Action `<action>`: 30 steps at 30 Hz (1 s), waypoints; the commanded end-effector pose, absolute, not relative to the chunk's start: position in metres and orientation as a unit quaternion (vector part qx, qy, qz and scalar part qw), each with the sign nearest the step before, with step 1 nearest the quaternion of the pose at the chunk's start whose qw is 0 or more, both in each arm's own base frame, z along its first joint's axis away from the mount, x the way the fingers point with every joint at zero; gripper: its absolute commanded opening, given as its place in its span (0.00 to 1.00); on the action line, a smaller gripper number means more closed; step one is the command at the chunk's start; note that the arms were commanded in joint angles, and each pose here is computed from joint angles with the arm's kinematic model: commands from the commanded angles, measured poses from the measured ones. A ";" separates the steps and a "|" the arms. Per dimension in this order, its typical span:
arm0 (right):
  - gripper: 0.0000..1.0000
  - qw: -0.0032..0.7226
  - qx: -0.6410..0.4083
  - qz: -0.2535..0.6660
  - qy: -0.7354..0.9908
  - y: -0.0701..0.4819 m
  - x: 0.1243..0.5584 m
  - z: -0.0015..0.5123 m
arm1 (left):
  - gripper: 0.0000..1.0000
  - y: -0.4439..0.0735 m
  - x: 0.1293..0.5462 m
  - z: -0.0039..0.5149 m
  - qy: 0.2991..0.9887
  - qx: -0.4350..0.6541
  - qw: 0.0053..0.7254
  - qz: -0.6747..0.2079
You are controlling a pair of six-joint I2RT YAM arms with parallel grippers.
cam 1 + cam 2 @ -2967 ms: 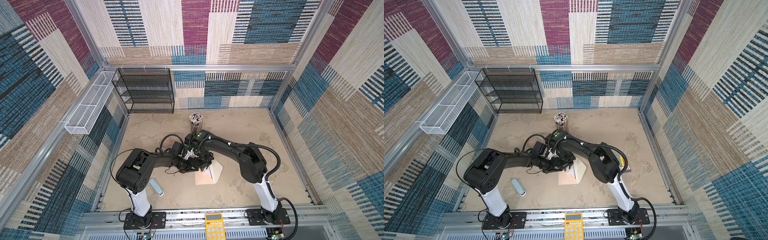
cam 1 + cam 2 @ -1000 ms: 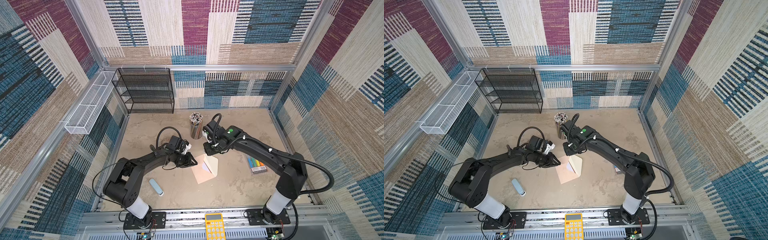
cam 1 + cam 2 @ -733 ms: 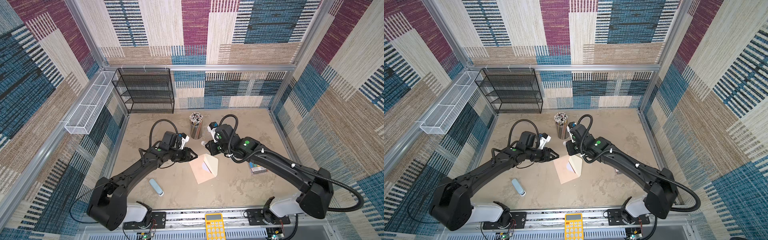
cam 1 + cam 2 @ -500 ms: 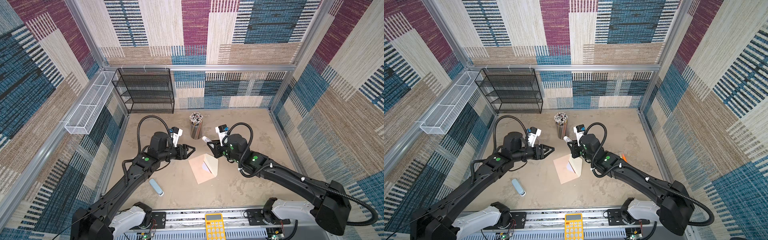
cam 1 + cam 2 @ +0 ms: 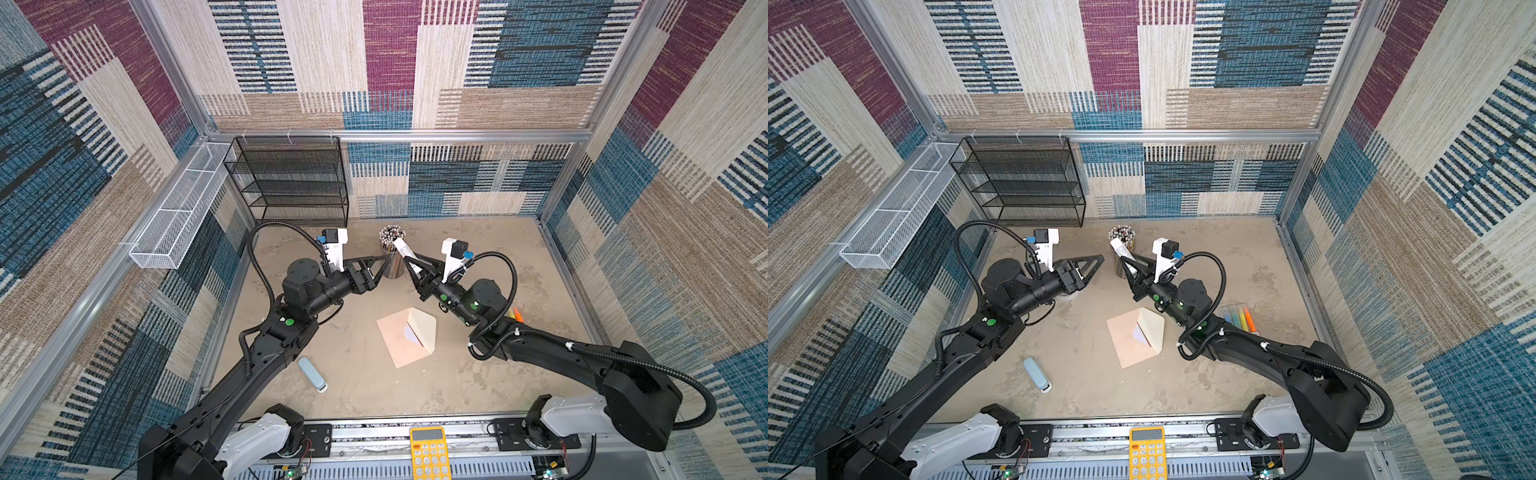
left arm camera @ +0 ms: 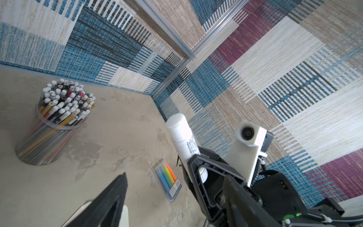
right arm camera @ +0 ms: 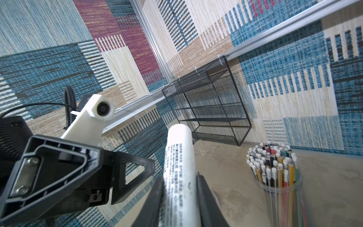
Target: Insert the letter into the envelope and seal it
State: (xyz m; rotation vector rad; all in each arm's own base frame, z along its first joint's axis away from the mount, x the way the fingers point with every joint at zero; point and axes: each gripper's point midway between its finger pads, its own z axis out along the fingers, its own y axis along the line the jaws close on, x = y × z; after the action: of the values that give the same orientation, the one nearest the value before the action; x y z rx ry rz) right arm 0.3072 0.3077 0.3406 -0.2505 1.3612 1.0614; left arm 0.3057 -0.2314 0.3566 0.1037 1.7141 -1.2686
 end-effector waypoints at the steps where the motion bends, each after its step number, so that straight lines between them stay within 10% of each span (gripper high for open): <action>1: 0.00 0.673 -0.108 0.501 0.534 0.304 0.297 0.376 | 0.80 -0.236 0.308 0.389 0.657 0.038 0.496 -0.566; 15: 0.00 0.681 -0.128 0.500 0.520 0.311 0.293 0.376 | 0.78 -0.270 0.314 0.392 0.654 0.060 0.459 -0.599; 30: 0.00 0.683 -0.145 0.487 0.524 0.321 0.293 0.366 | 0.46 -0.280 0.316 0.387 0.655 0.064 0.446 -0.606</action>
State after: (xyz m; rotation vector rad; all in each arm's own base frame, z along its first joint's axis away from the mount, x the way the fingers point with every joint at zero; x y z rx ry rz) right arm 0.2978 0.3221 0.3510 -0.3203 1.2423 1.0870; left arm 0.3190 -0.2789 0.3728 0.1330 1.6721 -1.4709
